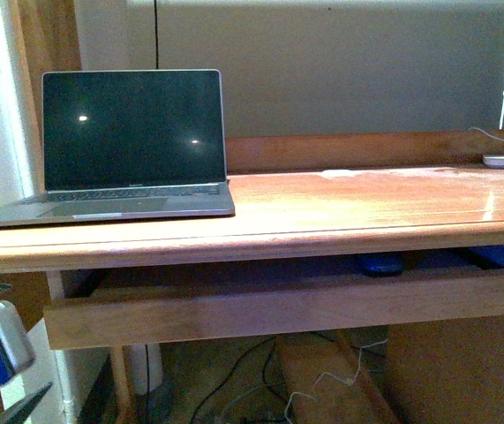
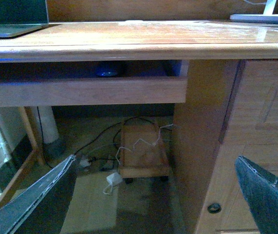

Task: Place mouse

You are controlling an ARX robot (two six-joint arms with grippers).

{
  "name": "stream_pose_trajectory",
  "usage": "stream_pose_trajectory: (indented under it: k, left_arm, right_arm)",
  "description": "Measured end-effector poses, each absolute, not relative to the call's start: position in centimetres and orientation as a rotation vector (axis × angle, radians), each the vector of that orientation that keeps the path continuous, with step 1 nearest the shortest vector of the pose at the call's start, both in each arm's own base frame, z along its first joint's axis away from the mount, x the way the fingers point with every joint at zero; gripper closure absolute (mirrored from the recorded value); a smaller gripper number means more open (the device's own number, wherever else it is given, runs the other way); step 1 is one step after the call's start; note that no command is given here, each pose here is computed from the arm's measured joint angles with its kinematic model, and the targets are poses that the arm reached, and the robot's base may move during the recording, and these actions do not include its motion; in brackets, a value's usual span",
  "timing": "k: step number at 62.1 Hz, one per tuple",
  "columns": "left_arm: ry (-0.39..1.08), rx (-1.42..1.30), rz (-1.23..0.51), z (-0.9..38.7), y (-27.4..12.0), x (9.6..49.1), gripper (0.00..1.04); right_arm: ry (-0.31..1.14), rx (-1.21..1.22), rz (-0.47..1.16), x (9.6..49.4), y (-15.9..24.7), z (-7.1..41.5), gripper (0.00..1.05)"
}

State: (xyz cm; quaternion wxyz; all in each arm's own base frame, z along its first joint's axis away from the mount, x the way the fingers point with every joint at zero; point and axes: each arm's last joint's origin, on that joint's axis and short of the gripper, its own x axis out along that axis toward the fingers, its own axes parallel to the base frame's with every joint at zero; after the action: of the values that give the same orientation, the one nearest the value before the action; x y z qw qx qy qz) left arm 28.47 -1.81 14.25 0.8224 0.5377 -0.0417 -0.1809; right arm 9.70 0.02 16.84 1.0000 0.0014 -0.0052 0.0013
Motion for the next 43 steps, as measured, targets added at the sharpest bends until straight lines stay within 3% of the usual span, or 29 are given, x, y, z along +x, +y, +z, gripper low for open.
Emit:
stream_pose_trajectory:
  k: [20, 43]
  left_arm:
    - [-0.212, 1.357, -0.423, 12.3, -2.4, 33.6, 0.08]
    - [-0.233, 1.361, -0.514, 10.4, -2.5, 37.1, 0.08]
  right_arm:
    - [-0.010, 0.003, 0.003, 9.7, 0.0, 16.8, 0.07]
    - [-0.010, 0.003, 0.003, 9.7, 0.0, 16.8, 0.07]
